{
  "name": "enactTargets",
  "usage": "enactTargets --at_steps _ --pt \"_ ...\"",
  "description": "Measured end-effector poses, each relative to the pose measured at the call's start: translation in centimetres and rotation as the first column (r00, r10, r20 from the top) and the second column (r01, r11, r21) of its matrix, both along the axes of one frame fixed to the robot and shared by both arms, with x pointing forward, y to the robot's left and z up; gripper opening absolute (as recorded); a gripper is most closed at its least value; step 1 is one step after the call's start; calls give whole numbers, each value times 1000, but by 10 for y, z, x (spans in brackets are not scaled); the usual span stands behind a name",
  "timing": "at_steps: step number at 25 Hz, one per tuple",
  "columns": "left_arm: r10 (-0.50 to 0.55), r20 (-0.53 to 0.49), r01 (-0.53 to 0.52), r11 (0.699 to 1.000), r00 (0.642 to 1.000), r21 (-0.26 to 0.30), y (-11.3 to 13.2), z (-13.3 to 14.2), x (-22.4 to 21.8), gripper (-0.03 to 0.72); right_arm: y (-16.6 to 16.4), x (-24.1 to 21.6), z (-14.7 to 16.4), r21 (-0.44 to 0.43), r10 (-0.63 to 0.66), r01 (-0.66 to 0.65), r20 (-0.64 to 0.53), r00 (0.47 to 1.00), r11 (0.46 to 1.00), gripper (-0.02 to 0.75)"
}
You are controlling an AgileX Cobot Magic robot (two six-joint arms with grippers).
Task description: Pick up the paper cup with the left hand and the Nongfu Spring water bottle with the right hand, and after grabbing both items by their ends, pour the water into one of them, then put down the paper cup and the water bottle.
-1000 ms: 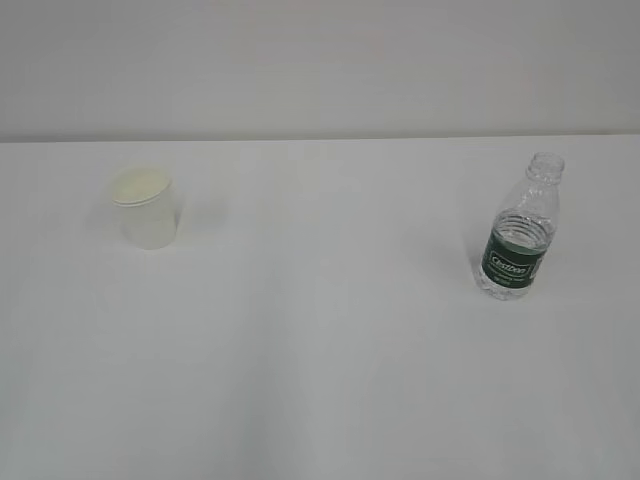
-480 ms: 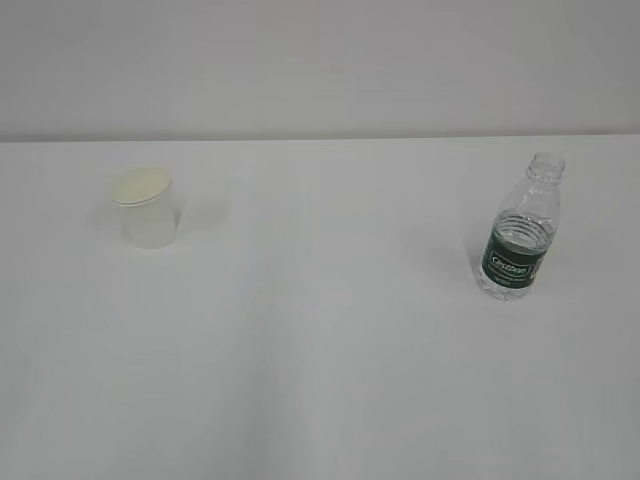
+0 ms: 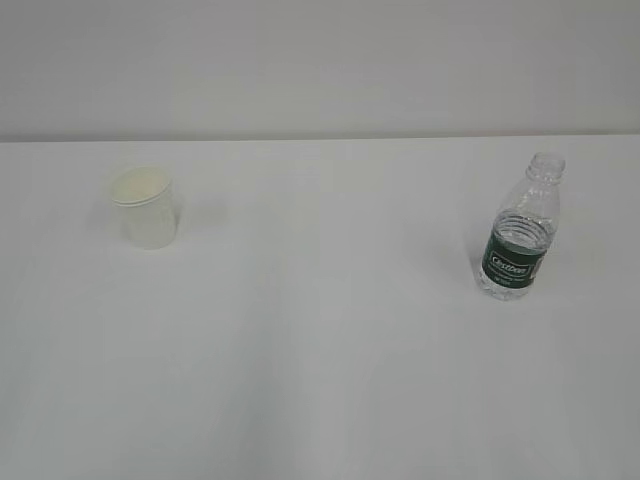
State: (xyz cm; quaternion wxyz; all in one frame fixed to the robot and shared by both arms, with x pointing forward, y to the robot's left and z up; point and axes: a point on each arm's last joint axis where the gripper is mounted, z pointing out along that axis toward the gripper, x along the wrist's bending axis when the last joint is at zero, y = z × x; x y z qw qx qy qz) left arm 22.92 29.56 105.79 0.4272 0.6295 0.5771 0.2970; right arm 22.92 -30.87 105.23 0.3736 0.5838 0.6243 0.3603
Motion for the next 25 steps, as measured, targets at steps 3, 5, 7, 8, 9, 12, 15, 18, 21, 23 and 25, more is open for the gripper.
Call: enactTargets --at_steps 3,5,7,8,9,12,15,18,21,23,25 --pt "0 0 0 1000 1000 0 0 0 0 524 1 0 1 -63 49 -48 11 999 997 554" --pt "0 0 0 1000 1000 0 0 0 0 524 2 1 2 -101 71 -69 20 997 992 554" --pt "-1 0 1 1000 1000 2 0 0 0 524 2 1 3 -117 82 -78 34 996 990 554" --pt "-1 0 1 1000 1000 2 0 0 0 524 2 2 4 -121 87 -81 44 995 989 554" --pt "-1 0 1 1000 1000 2 0 0 0 524 2 2 5 -122 90 -83 54 994 989 554" --pt "0 5 0 1000 1000 3 0 0 0 524 3 2 6 -121 96 -87 70 993 989 554" --pt "0 45 1 1000 999 -9 0 7 0 524 3 3 7 -122 98 -88 80 992 989 554" --pt "1 37 0 1000 999 -10 -1 13 8 524 4 6 9 -122 99 -89 76 992 988 554" --pt "3 41 -3 1000 999 -17 -3 18 22 524 5 12 12 -124 102 -91 85 991 988 554" --pt "7 75 -6 1000 997 -23 -4 23 31 524 5 17 14 -127 105 -93 88 991 988 554" --pt "12 95 -9 1000 995 -25 -5 27 41 524 6 23 16 -128 106 -95 82 991 987 554"
